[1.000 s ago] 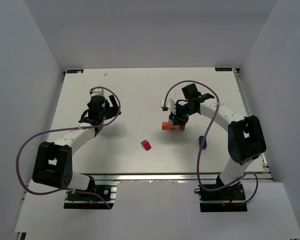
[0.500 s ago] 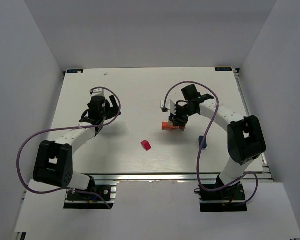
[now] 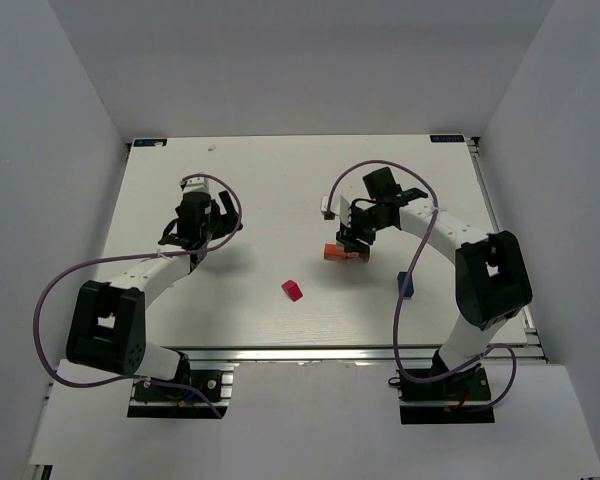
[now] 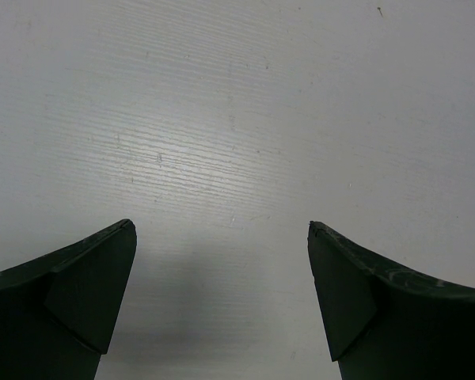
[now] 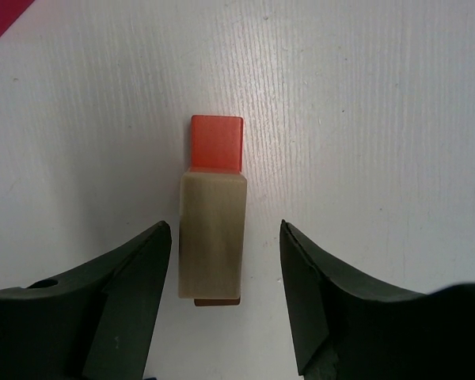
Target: Build the wood block tower
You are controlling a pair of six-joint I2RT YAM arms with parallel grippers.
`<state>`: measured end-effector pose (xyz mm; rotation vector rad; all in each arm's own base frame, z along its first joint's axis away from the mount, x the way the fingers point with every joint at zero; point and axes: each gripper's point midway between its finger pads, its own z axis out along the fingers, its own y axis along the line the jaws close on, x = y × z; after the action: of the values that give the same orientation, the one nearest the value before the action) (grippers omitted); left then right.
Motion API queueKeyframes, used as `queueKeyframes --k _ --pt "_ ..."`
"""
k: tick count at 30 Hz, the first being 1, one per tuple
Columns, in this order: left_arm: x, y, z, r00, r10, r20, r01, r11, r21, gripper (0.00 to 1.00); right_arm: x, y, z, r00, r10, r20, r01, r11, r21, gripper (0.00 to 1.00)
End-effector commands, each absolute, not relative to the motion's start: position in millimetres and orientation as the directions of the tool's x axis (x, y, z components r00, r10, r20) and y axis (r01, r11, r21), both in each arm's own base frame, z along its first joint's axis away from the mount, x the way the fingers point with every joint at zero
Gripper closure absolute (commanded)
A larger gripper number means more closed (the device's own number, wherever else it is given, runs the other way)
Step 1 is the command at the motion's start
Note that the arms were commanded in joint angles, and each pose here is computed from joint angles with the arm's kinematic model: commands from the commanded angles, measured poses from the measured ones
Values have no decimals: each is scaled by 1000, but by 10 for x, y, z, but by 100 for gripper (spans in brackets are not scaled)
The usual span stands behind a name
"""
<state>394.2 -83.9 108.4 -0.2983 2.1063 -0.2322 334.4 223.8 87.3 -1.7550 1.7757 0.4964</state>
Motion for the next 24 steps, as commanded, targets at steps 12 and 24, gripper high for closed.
queueKeyframes --k 12,24 --pt "4062 -889 1479 -448 -317 -836 -79 945 -316 2 3614 2394 1632 110 -671 -734 -953 140 -270 11" --pt "4126 -1002 1952 -346 -364 -865 2 921 -389 2 4233 1998 3353 110 -390 -914 -620 692 -370 11"
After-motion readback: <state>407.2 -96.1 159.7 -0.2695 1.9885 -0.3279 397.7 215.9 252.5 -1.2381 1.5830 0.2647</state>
